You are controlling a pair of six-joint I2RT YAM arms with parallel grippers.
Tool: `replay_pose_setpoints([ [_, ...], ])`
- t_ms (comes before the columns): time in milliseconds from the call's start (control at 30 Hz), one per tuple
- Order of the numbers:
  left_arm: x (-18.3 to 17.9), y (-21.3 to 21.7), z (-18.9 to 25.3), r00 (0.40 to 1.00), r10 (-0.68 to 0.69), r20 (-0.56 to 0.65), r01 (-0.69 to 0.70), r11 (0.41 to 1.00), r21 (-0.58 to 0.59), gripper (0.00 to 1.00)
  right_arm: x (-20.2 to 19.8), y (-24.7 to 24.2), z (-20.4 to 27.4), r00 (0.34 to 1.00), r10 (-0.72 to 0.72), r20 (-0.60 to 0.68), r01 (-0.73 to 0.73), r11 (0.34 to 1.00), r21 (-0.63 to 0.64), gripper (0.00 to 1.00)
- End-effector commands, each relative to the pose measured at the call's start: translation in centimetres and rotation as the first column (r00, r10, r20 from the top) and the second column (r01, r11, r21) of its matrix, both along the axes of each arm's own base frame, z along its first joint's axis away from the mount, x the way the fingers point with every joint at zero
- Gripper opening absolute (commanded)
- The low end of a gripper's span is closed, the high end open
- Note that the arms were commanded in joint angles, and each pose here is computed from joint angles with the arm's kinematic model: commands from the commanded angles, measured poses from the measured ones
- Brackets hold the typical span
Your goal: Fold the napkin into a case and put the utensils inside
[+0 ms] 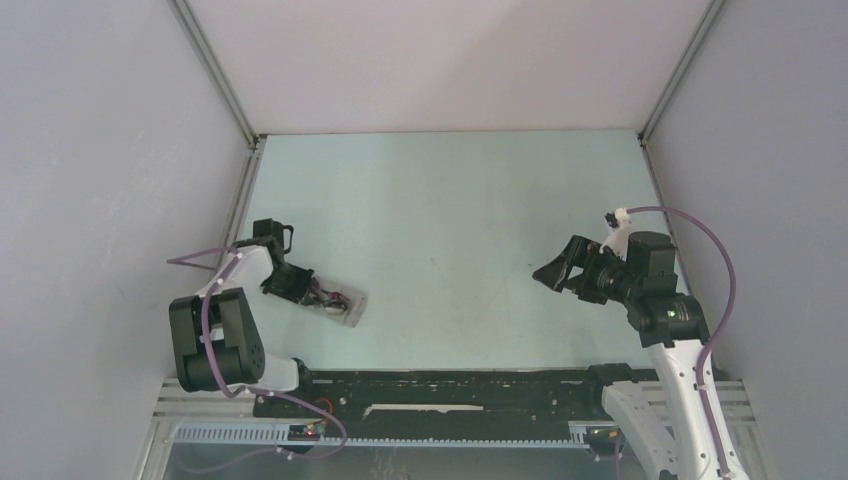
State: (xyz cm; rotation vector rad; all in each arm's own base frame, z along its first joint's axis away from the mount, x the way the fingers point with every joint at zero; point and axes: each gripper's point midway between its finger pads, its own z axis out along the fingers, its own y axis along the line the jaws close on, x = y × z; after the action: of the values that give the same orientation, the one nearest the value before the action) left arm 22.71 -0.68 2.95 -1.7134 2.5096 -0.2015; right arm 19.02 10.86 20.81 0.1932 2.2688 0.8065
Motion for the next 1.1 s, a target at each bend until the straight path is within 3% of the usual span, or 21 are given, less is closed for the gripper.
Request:
replay_pose_setpoints([
  [0, 0.1, 0.3, 0.3, 1.000, 0.021, 0.021, -0.022, 1.000, 0.011, 0.26, 0.4, 0.0, 0.6, 0.999, 0.014, 0.047, -0.013, 1.000, -0.013, 0.97],
  [367, -0.7, -1.4, 3.3, 0.992, 0.010, 0.127, -0.003, 0.998, -0.057, 0.34, 0.4, 0.1, 0.6, 0.999, 0.017, 0.050, -0.017, 1.000, -0.013, 0.98],
  [467, -0.7, -2.5, 5.7, 0.973, -0.019, 0.231, 0.040, 0.995, -0.088, 0.39, 0.5, 0.1, 0.7, 0.998, 0.019, 0.060, -0.018, 1.000, -0.014, 0.99],
  [567, -0.2, -3.6, 9.6, 0.911, -0.079, 0.404, 0.123, 0.989, -0.085, 0.49, 0.6, 0.1, 0.8, 0.998, 0.015, 0.063, -0.015, 1.000, -0.011, 0.99],
  [667, 0.5, -4.6, 15.2, 0.769, -0.193, 0.609, 0.238, 0.971, 0.007, 0.68, 0.5, 0.0, 0.9, 0.998, 0.012, 0.063, -0.011, 1.000, -0.012, 0.99],
  [733, 0.6, -5.9, 19.2, 0.636, -0.280, 0.719, 0.326, 0.942, 0.079, 0.81, 0.4, 0.0, 1.1, 0.997, 0.010, 0.072, -0.010, 1.000, -0.008, 0.99],
  [767, 0.6, -6.6, 21.1, 0.571, -0.325, 0.754, 0.364, 0.923, 0.123, 0.82, 0.3, 0.0, 1.3, 0.997, 0.010, 0.080, -0.009, 1.000, -0.006, 0.99],
  [900, 0.1, -9.4, 28.4, 0.334, -0.511, 0.792, 0.425, 0.831, 0.358, 0.86, -0.1, -0.1, 3.7, 0.994, 0.005, 0.108, -0.004, 1.000, -0.009, 1.00],
  [967, -0.2, -10.9, 32.2, 0.193, -0.579, 0.793, 0.417, 0.779, 0.467, 0.93, -0.6, -0.3, 5.7, 0.991, 0.002, 0.137, 0.001, 1.000, -0.019, 1.00],
  [1067, -0.6, -11.8, 37.0, 0.048, -0.655, 0.754, 0.361, 0.715, 0.599, 1.00, -1.8, -0.7, 9.8, 0.974, 0.000, 0.225, 0.009, 0.999, -0.037, 1.00],
])
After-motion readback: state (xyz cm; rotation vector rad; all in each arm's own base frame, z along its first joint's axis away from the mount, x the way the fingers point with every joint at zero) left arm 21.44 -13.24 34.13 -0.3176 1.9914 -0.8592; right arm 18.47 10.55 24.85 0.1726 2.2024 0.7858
